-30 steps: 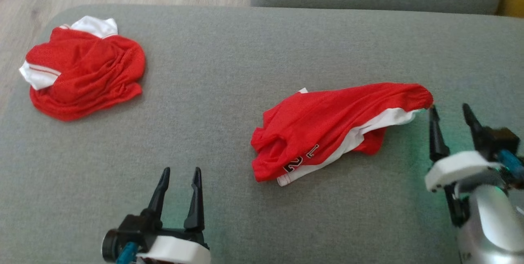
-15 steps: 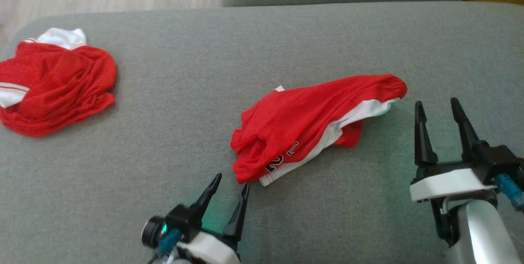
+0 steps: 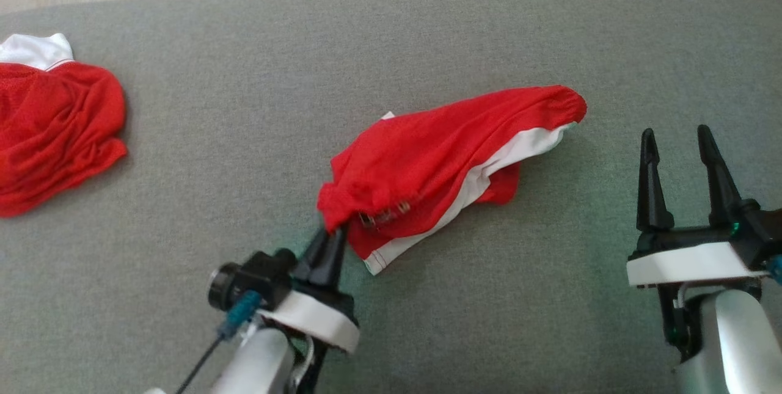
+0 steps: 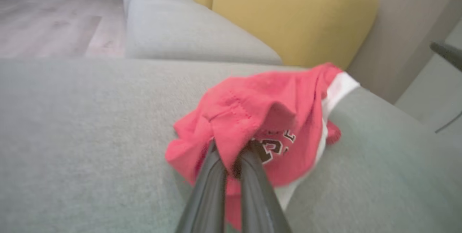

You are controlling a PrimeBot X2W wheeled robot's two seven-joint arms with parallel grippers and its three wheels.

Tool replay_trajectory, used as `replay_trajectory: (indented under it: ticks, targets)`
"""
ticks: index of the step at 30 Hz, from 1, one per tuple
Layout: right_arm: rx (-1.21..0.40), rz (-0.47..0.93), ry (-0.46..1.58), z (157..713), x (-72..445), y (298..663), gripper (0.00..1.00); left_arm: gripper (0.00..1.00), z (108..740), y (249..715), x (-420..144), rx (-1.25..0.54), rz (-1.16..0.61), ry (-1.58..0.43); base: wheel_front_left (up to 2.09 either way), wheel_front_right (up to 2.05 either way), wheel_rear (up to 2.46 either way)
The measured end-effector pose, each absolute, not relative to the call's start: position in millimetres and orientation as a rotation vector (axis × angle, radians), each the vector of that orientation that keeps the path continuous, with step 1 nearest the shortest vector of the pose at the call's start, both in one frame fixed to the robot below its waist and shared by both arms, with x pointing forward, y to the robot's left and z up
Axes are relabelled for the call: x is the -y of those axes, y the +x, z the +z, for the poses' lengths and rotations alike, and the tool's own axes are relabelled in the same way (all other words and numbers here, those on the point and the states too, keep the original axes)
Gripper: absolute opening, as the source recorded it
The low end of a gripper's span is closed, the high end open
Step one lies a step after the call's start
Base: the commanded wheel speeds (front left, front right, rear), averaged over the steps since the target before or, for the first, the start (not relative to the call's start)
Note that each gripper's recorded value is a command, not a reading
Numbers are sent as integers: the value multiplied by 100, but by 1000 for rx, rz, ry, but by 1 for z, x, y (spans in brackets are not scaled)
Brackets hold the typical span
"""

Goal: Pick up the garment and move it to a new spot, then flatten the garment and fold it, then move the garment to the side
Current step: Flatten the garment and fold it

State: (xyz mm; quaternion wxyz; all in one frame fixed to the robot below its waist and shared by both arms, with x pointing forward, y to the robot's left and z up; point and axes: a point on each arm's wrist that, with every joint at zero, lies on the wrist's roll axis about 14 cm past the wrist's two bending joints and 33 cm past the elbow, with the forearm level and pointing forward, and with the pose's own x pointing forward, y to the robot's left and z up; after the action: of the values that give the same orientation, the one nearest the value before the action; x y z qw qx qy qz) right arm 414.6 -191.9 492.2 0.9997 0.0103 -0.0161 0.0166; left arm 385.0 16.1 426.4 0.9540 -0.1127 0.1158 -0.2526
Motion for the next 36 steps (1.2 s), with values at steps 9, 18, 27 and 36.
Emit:
replay_trajectory:
  ticks: [9, 18, 27, 36]
  targets:
    - [9, 22, 21, 484, 196, 413, 100, 0, 463, 436, -57, -92, -382, -239, 0, 0, 0]
    - [-60, -30, 17, 459, 213, 410, 100, 0, 437, 492, -60, -159, -373, -188, 0, 0, 0]
    - [-66, -39, 22, 454, 217, 416, 100, 100, 415, 504, -55, -221, -375, -185, 0, 0, 0]
    - [-22, 7, 37, 467, 200, 422, 100, 100, 446, 490, -72, -141, -335, -202, 0, 0, 0]
